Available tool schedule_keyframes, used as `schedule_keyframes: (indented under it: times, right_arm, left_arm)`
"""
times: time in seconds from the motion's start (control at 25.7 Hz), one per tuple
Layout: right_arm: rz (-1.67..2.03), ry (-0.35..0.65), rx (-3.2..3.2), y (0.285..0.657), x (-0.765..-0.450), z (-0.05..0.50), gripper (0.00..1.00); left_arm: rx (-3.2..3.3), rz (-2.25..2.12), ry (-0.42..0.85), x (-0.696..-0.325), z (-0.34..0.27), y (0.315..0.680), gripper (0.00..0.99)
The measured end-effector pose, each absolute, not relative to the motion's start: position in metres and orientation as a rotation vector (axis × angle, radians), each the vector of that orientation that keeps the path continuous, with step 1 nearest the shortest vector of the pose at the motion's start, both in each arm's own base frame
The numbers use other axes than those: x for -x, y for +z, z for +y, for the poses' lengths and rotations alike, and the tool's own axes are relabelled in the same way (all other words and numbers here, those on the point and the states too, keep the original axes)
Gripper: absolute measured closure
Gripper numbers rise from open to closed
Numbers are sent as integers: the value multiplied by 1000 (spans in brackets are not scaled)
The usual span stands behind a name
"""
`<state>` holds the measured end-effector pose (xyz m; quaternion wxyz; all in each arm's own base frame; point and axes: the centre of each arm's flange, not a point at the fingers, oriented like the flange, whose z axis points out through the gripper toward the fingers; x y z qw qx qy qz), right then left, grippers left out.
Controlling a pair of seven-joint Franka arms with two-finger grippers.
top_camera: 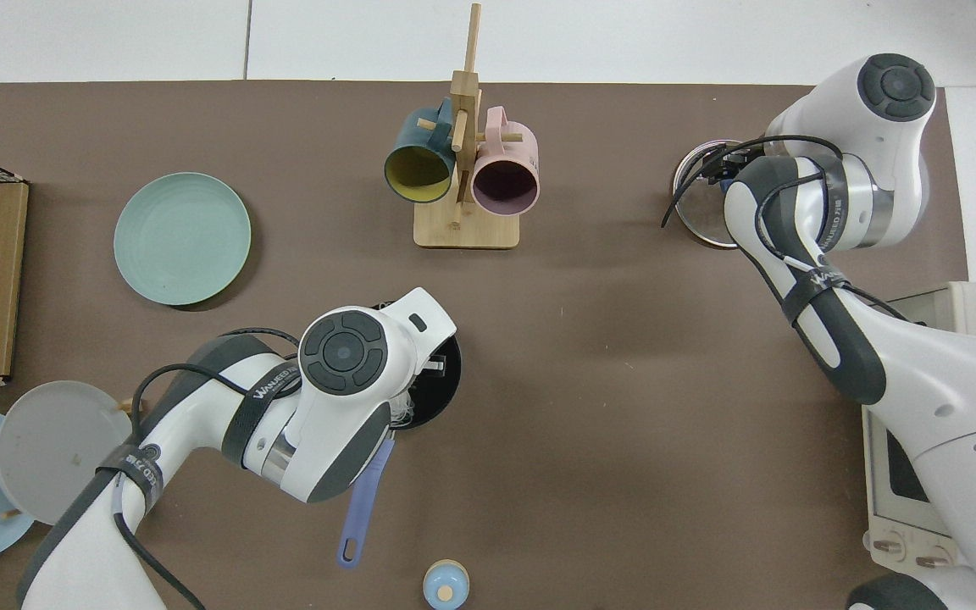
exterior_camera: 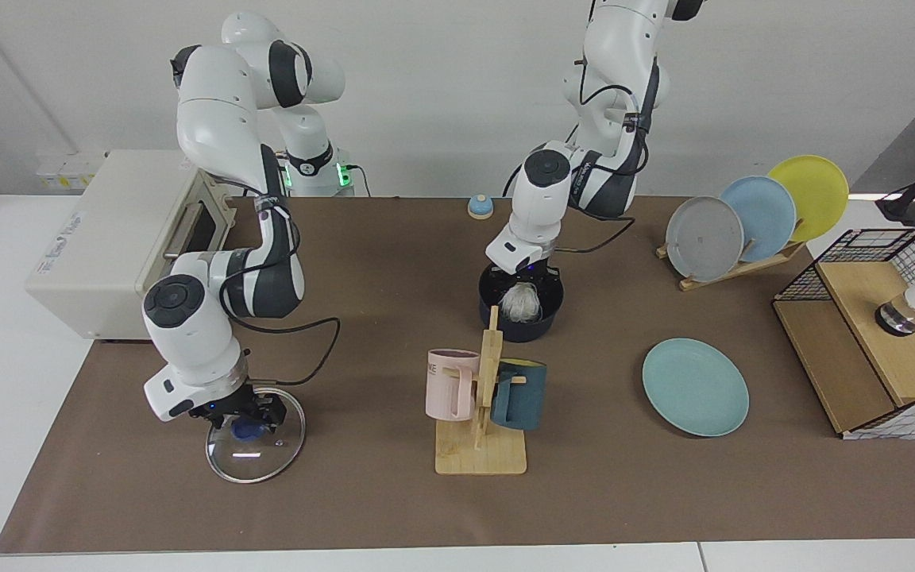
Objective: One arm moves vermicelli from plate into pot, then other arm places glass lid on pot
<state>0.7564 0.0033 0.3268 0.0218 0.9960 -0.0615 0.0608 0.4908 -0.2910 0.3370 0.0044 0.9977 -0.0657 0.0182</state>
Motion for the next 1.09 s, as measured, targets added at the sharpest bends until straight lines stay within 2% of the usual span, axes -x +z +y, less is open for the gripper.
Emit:
schedule_keyframes:
  times: [0.08, 0.12, 0.16, 0.19, 0.23, 0.27, 0.31, 0.39, 0.43, 0.47, 0.62, 0.89, 1.09]
  right_arm:
    - [-192, 189, -3086, 324, -757, 3, 26]
    - [-192, 188, -3086, 322, -757, 3, 88]
    - [-191, 188, -3086, 321, -757, 3, 119]
    - [-191, 188, -3086, 321, -757, 3, 225]
    - [-190, 188, -3087, 321, -757, 3, 282]
    - [-191, 189, -3087, 321, -757, 3, 308]
    - [-191, 189, -3086, 321, -757, 3, 344]
    - [-191, 189, -3086, 321, -757, 3, 344]
    - [-191, 189, -3086, 321, -757, 3, 344]
    - [-191, 189, -3086, 321, -757, 3, 344]
    - [-191, 189, -3086, 321, -757, 3, 344]
    - [-194, 192, -3088, 322, -757, 6, 344]
    - [-187, 211, -3090, 339, -756, 11, 344]
  left_arm:
    - [-3126, -205, 56, -491, -291, 337, 608]
    - [-3126, -204, 56, -491, -290, 337, 520]
    - [-3126, -204, 56, -491, -290, 337, 493]
    - [-3126, -203, 57, -491, -290, 337, 392]
    - [-3126, -203, 57, -491, -290, 337, 366]
    - [-3126, -202, 58, -491, -290, 337, 317]
    - [-3126, -202, 59, -492, -290, 337, 216]
    - [-3125, -198, 63, -492, -290, 339, 137]
    - [-3124, -195, 67, -493, -291, 340, 35]
    - [-3123, -192, 73, -493, -291, 342, 4]
    - [-3131, -178, 87, -498, -290, 364, 0]
    - [-3174, -139, 66, -520, -283, 452, 0]
    - [-3190, -177, 45, -536, -251, 490, 0]
